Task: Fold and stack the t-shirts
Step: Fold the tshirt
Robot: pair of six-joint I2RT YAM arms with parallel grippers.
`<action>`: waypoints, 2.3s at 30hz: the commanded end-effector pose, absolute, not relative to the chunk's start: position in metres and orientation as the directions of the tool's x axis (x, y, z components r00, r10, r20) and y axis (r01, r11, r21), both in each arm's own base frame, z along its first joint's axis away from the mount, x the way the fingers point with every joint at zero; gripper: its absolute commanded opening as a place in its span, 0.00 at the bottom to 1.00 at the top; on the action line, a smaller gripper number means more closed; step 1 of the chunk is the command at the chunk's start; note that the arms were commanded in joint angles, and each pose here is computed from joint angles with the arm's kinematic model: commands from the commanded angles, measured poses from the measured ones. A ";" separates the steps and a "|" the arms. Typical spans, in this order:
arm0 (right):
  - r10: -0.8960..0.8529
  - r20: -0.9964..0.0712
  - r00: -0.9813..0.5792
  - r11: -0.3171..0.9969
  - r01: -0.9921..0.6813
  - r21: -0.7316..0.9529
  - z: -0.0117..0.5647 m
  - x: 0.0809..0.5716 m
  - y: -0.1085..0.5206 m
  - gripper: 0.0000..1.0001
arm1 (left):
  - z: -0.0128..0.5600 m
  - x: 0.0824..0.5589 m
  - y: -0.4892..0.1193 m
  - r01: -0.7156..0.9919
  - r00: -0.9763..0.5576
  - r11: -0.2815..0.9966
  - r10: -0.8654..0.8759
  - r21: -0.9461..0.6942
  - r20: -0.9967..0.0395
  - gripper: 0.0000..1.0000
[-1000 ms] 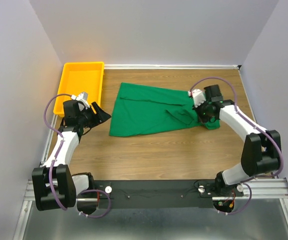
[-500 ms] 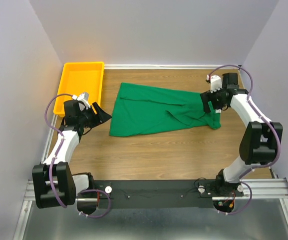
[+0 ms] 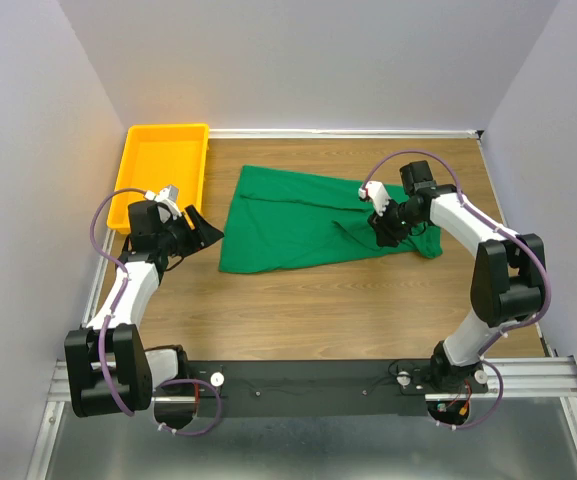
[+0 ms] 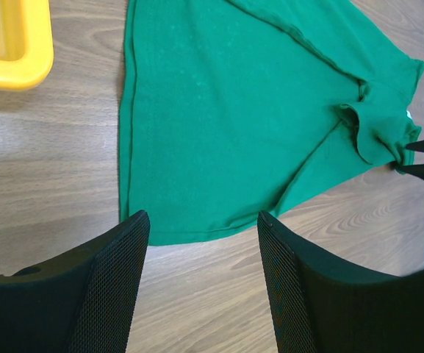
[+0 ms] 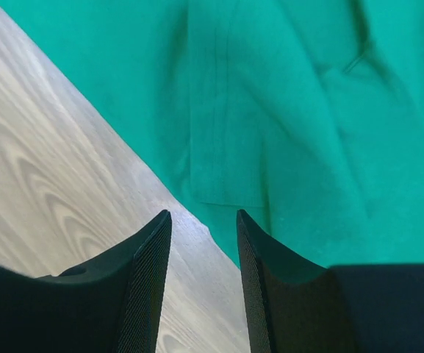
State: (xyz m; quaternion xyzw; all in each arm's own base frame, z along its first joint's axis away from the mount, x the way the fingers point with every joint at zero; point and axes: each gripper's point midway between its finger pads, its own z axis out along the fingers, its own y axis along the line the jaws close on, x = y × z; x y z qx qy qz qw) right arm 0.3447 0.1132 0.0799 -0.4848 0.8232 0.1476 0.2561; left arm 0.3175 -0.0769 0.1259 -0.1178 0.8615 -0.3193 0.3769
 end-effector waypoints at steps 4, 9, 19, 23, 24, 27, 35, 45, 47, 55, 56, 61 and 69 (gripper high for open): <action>-0.802 -0.453 -0.388 0.462 -0.885 -0.060 0.048 0.348 0.108 0.49 | 0.125 0.312 -0.083 0.069 -0.696 0.759 -0.429 -0.647 -0.576 0.68; -0.812 -0.424 -0.400 0.466 -0.883 -0.059 0.035 0.349 0.113 0.51 | 0.120 0.309 -0.083 0.063 -0.701 0.758 -0.429 -0.649 -0.569 0.68; -0.826 -0.388 -0.409 0.464 -0.884 -0.058 0.022 0.348 0.113 0.51 | 0.118 0.309 -0.083 0.059 -0.704 0.756 -0.431 -0.652 -0.564 0.68; -0.828 -0.383 -0.410 0.466 -0.883 -0.060 0.020 0.348 0.112 0.49 | 0.117 0.309 -0.084 0.060 -0.707 0.757 -0.429 -0.651 -0.563 0.68; -0.829 -0.381 -0.409 0.465 -0.883 -0.065 0.020 0.349 0.111 0.48 | 0.118 0.310 -0.084 0.061 -0.707 0.756 -0.429 -0.652 -0.563 0.68; -0.832 -0.374 -0.410 0.463 -0.884 -0.062 0.018 0.348 0.110 0.45 | 0.118 0.310 -0.084 0.062 -0.707 0.757 -0.427 -0.651 -0.564 0.68; -0.829 -0.372 -0.418 0.469 -0.882 -0.054 0.014 0.349 0.112 0.34 | 0.116 0.310 -0.084 0.063 -0.710 0.756 -0.425 -0.651 -0.562 0.68; -0.805 -0.438 -0.400 0.481 -0.872 -0.088 0.042 0.359 0.119 0.07 | 0.115 0.309 -0.084 0.066 -0.713 0.755 -0.422 -0.653 -0.560 0.68; -0.801 -0.449 -0.396 0.484 -0.870 -0.097 0.051 0.358 0.119 0.07 | 0.114 0.307 -0.085 0.065 -0.717 0.754 -0.421 -0.654 -0.556 0.68; -0.797 -0.458 -0.394 0.476 -0.876 -0.076 0.059 0.348 0.121 0.08 | 0.112 0.308 -0.086 0.068 -0.722 0.753 -0.416 -0.655 -0.553 0.68; -0.796 -0.458 -0.397 0.478 -0.875 -0.072 0.059 0.348 0.121 0.09 | 0.113 0.309 -0.086 0.070 -0.721 0.753 -0.415 -0.654 -0.555 0.68; -0.798 -0.436 -0.417 0.478 -0.877 -0.036 0.046 0.343 0.121 0.15 | 0.113 0.309 -0.086 0.069 -0.722 0.752 -0.416 -0.656 -0.553 0.68; -0.801 -0.417 -0.428 0.482 -0.876 -0.025 0.037 0.346 0.120 0.21 | 0.113 0.307 -0.086 0.069 -0.722 0.751 -0.417 -0.657 -0.552 0.68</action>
